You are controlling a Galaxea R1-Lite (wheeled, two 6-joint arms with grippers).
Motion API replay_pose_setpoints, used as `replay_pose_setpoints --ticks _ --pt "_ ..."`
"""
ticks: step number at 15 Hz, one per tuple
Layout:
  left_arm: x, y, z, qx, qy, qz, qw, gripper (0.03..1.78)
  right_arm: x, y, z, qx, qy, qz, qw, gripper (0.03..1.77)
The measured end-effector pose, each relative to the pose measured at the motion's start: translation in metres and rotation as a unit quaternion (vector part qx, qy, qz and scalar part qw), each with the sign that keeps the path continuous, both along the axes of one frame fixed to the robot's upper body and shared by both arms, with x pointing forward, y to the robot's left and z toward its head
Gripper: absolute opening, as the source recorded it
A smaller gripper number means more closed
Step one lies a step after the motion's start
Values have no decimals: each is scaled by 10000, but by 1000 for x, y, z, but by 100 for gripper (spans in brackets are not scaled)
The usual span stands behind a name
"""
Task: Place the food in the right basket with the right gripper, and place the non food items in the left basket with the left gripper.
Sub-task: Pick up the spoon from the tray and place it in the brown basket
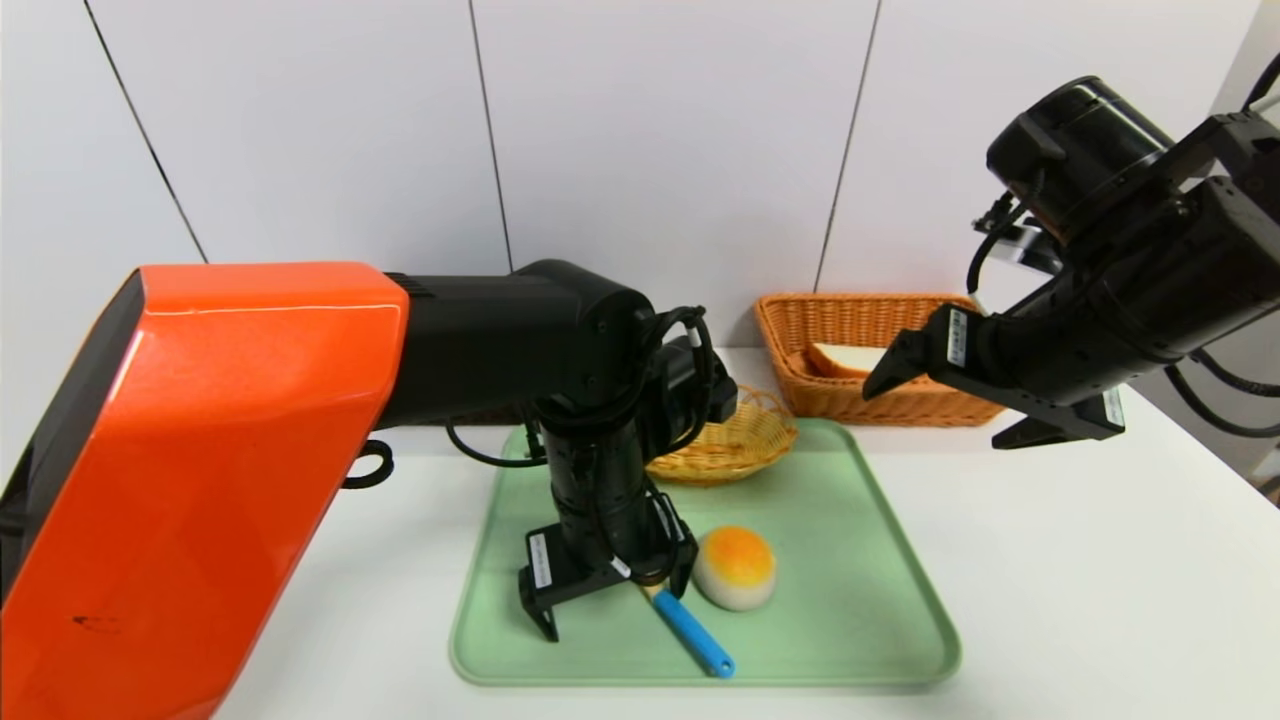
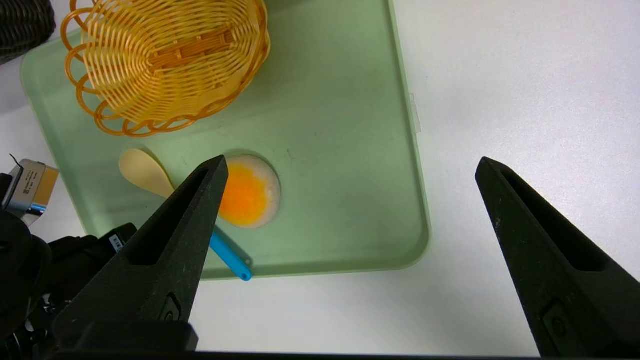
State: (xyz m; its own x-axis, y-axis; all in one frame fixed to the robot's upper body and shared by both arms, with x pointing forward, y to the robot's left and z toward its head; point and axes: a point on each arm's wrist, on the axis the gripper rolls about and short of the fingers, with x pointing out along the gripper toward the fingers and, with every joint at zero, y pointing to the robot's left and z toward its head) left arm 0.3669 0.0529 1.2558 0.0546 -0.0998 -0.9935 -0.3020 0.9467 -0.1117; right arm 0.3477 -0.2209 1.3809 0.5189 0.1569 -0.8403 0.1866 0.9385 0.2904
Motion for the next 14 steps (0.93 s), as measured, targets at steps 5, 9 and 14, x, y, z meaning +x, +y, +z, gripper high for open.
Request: replay_pose_setpoints --ticks 5,9,14 --pt "0 -1 0 -5 -13 -28 10000 166 -2 0 2 15 -28 25 10000 171" --pt "-1 -3 -1 63 -93 -209 9997 110 -5 2 2 17 -31 69 10000 171" --pt "-1 -3 -1 97 -148 -215 9996 42 -9 5 3 27 -51 22 10000 171"
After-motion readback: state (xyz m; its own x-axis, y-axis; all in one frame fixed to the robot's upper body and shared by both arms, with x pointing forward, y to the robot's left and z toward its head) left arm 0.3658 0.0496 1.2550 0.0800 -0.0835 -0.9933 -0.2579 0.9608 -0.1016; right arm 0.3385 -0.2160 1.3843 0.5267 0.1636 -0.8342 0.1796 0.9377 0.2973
